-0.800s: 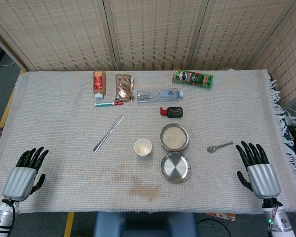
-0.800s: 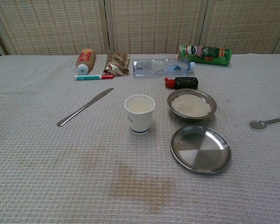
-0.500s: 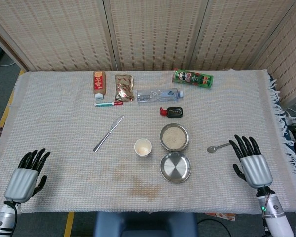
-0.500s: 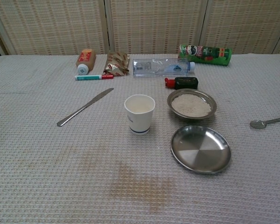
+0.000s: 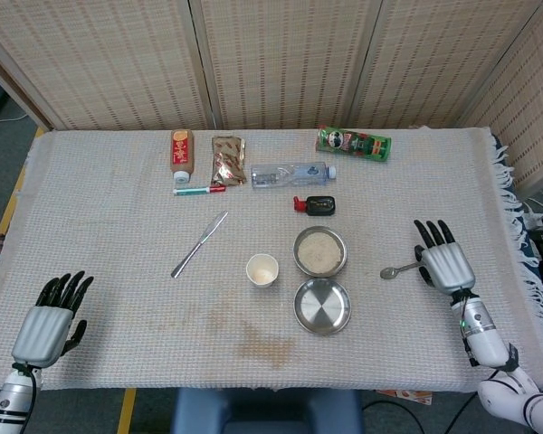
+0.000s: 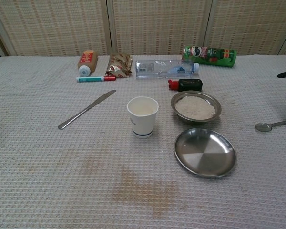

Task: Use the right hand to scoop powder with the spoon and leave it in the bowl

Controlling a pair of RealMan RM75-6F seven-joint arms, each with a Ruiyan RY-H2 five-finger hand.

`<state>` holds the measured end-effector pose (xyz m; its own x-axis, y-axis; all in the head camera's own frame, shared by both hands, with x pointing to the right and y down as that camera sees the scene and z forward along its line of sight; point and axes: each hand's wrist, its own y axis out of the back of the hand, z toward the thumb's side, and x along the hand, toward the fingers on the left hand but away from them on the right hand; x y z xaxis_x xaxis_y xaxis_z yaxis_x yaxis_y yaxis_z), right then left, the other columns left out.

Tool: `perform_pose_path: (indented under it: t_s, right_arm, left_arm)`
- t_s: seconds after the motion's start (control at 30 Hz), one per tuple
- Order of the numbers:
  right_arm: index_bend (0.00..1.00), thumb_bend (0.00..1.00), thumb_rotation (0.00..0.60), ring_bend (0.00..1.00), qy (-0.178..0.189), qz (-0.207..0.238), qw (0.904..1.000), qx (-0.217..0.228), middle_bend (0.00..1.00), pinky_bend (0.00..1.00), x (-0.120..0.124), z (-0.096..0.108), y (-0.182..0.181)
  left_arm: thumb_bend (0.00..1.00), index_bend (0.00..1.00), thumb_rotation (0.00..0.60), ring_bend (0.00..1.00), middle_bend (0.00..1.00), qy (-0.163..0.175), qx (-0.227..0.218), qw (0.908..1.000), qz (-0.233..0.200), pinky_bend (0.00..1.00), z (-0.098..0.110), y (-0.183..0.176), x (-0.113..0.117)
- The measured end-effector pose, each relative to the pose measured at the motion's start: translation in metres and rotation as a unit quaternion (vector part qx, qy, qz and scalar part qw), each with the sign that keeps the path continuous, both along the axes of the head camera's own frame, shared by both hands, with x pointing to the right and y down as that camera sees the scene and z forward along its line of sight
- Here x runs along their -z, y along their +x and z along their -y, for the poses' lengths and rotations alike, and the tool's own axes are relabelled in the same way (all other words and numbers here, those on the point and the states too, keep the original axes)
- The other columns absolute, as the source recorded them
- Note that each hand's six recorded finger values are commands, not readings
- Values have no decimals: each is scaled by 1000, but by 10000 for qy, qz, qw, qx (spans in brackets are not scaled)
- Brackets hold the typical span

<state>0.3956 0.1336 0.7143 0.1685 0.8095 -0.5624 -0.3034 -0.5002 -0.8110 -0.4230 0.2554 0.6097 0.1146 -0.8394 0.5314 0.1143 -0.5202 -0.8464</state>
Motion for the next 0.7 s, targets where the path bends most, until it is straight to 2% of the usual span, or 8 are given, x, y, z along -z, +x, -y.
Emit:
perform_pose_path:
  t_s: [0.3,0.7]
  right_arm:
    - [499,339,600,0,-273,52,9995,115,0,0,-31,-1,-16]
    - [477,339,600,0,-421,-65,9990,130,0,0,-33,-4,-9]
  left_arm:
    - [455,0,600,0,0,-34,-18,10000,29,97,-1,1,-2]
    - [456,0,600,0,0,-69,-31,10000,37,97,-2,0,-3]
